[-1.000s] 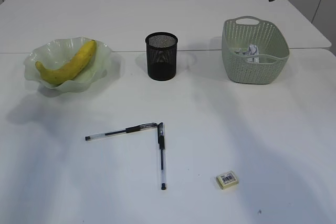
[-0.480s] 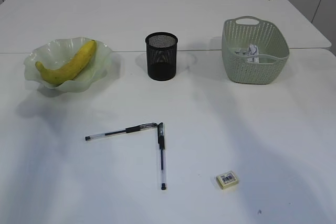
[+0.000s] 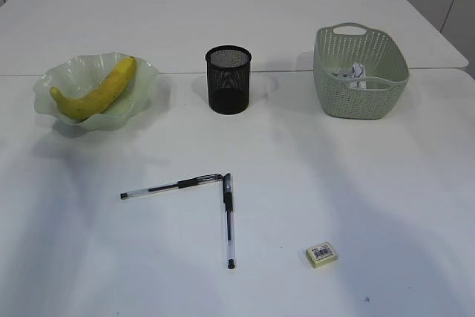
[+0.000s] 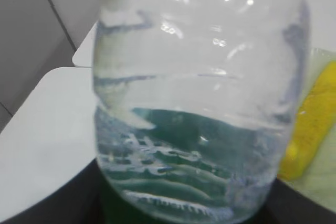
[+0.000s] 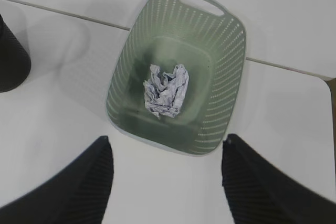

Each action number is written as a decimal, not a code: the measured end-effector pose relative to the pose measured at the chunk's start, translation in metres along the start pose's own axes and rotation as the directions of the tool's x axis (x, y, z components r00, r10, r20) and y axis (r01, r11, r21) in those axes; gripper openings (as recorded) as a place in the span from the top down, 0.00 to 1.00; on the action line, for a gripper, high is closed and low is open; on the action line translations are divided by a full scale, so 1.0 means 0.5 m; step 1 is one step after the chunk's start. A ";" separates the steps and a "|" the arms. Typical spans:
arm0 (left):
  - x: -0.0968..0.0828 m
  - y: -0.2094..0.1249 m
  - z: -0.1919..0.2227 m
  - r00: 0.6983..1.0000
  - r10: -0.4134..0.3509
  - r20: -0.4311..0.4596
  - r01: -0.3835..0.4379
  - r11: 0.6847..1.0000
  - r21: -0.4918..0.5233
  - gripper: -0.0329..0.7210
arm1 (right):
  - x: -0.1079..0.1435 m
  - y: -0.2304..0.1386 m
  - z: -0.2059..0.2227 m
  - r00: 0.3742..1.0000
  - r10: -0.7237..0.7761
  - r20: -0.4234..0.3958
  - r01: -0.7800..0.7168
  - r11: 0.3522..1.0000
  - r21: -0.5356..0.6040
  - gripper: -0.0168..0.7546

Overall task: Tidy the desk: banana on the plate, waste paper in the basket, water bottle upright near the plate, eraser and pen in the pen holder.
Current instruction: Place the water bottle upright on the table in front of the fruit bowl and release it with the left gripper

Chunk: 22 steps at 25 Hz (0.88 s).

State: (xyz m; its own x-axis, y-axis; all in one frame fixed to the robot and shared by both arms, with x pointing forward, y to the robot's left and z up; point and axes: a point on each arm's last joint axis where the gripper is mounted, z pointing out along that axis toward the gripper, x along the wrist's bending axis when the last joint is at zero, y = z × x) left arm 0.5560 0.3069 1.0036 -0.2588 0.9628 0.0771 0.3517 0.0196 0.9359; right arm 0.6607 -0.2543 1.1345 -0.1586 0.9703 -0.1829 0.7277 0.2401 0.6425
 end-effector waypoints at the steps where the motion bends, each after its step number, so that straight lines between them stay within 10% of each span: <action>1: -0.001 0.002 0.000 1.000 -0.011 0.009 0.011 1.000 -0.008 0.46 | 0.000 0.001 0.000 1.000 0.000 0.000 0.000 1.000 -0.005 0.35; 11: -0.014 0.011 -0.001 0.986 -0.140 0.088 0.144 0.988 -0.047 0.46 | -0.003 0.003 0.000 1.000 -0.009 0.014 0.010 1.000 -0.018 0.35; 22: -0.033 0.005 -0.003 0.976 -0.116 0.185 0.118 0.993 0.001 0.46 | -0.005 0.006 0.000 1.000 -0.018 0.026 0.018 0.999 -0.033 0.35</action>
State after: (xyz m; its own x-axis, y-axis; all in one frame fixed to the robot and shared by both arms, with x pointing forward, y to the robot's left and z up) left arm 0.5599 0.2909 1.0050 -0.1269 0.9872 -0.0967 0.3194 0.1329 0.9382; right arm 0.6633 -0.2558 1.1369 -0.1538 0.9647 -0.2136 0.7021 0.2588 0.6634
